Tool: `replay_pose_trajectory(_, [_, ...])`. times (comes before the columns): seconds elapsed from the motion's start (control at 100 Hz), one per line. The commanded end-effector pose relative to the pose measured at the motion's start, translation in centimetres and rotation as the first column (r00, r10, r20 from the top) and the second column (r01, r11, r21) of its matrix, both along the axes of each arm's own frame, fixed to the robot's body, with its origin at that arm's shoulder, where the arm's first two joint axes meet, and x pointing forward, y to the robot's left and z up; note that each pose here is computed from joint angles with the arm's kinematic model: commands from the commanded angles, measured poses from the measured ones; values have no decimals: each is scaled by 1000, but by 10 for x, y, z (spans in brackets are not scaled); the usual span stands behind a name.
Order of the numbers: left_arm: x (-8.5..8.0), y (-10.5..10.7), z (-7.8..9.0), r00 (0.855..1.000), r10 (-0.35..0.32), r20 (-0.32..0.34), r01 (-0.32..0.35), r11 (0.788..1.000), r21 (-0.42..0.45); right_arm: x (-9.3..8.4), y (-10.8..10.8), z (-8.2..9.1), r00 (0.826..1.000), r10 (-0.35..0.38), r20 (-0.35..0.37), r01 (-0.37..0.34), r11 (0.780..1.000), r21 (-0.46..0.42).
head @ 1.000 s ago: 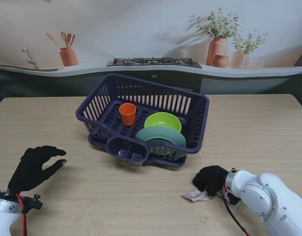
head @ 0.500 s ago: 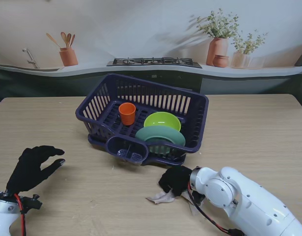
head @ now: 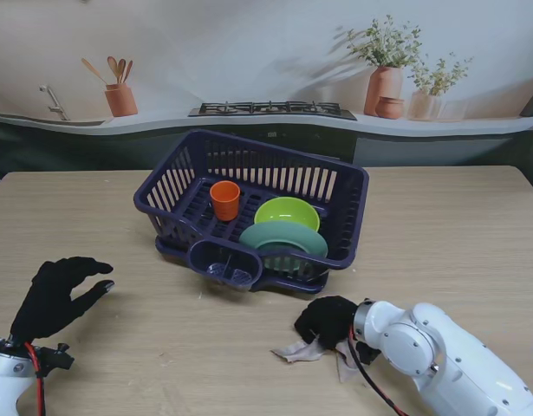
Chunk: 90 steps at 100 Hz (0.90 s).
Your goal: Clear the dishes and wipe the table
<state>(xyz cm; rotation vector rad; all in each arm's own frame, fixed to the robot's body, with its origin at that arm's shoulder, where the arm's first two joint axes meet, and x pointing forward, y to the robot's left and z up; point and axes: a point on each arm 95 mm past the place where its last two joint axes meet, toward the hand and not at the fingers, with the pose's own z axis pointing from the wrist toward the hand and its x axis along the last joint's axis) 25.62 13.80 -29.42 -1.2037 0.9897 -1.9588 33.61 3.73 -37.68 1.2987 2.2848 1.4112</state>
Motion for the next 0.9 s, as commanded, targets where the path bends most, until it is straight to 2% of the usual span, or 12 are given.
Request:
replay_pose_trajectory(0.0, [-1,-1,-2,1000,0,-4,0,1000,0,-19,-31,-34,996,-22,-85,13,995,-100])
replay_pose_trajectory(0.25, [-1,-1,-1,1000,-4,-3,4,1000,-1,-21,-82,-27,999,-49,-6,47,984,-174])
replay_pose_trajectory(0.41, [-1,-1,-2,1000,-10,-10,10,1000,-1,-23,-90,-23,998,-58,13,59,982,-178])
replay_pose_trajectory(0.62, [0,-2,-3,1000,-13,-15,13,1000,-2,-24,-67,-22,999,-39,-20,36,990,-136])
replay_pose_trajectory(0.89, [0,-2,-3,1000,-12,-16,12,1000,-5,-25,-4,-18,995,21,-94,-24,999,-33])
